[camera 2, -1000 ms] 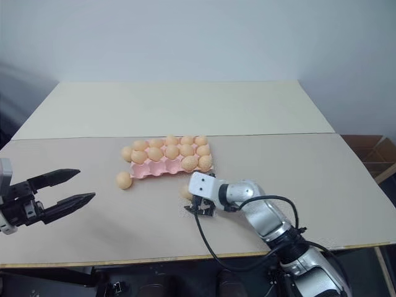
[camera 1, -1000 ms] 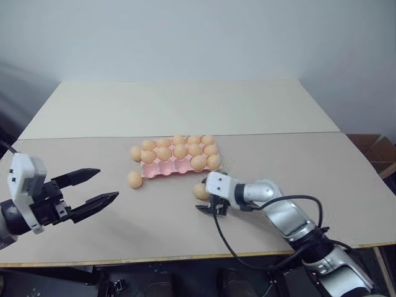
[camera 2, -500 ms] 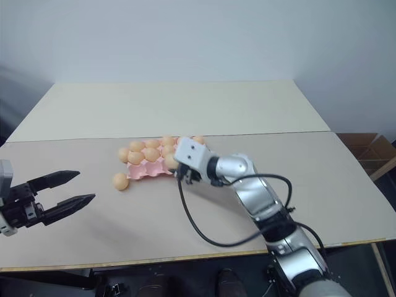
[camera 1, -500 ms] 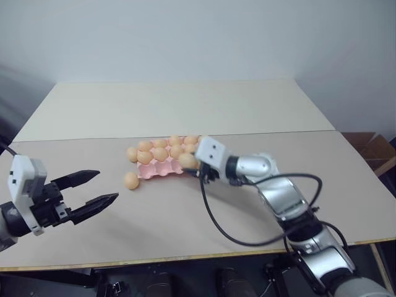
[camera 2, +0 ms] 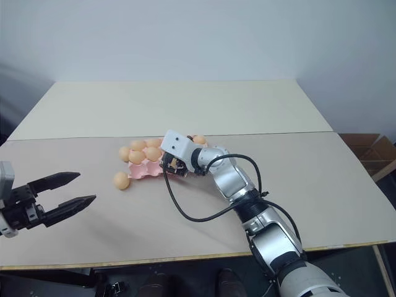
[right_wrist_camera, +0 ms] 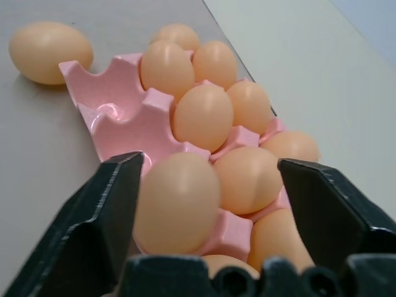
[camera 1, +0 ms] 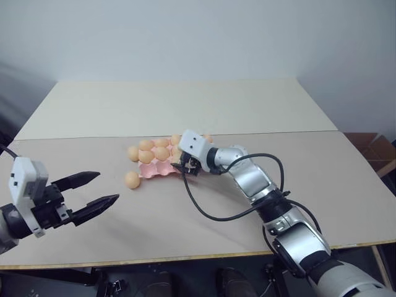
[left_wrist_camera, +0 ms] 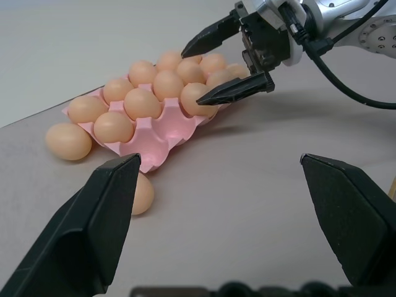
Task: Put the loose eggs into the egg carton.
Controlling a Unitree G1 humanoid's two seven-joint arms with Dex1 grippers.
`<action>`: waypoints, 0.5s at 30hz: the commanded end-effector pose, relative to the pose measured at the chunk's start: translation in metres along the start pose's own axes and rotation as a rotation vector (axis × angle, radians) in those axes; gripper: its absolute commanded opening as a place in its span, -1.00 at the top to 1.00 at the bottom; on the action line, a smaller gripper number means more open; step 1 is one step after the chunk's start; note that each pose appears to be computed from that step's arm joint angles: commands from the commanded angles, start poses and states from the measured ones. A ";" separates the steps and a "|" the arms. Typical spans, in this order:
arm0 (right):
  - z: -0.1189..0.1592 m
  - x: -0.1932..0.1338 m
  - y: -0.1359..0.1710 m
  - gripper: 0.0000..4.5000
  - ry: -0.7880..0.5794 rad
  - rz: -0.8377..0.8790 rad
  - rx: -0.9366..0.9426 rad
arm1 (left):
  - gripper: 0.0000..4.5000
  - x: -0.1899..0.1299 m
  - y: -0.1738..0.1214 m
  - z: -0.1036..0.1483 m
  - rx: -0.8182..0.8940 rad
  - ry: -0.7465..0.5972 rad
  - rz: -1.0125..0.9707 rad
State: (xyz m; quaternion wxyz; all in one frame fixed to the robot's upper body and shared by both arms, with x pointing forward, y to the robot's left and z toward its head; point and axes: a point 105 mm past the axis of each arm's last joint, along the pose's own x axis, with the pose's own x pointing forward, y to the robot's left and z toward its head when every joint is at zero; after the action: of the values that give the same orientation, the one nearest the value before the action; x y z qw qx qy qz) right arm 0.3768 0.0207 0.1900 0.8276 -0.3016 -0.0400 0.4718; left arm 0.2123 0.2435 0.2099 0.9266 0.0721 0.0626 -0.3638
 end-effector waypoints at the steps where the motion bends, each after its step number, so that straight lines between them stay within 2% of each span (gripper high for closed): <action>1: 0.027 -0.028 -0.021 -0.99 -0.112 -0.061 -0.017 | -1.00 -0.003 0.001 0.010 0.044 -0.027 0.008; 6: 0.029 -0.075 -0.032 -0.99 -0.186 -0.089 0.011 | -1.00 -0.003 0.001 0.011 0.043 -0.024 0.001; 11: 0.029 -0.144 -0.034 -0.99 -0.316 -0.030 0.047 | -1.00 -0.007 0.000 0.010 0.042 -0.015 0.004; 15: 0.009 -0.182 -0.030 -0.99 -0.250 0.069 0.099 | -1.00 -0.010 -0.001 0.009 0.039 -0.008 0.018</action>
State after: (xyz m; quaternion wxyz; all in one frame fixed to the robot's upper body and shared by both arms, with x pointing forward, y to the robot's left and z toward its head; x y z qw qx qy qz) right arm 0.3091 -0.1286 0.2457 0.8290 -0.2061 -0.0986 0.5104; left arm 0.2085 0.2491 0.2114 0.9283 0.0759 0.0671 -0.3577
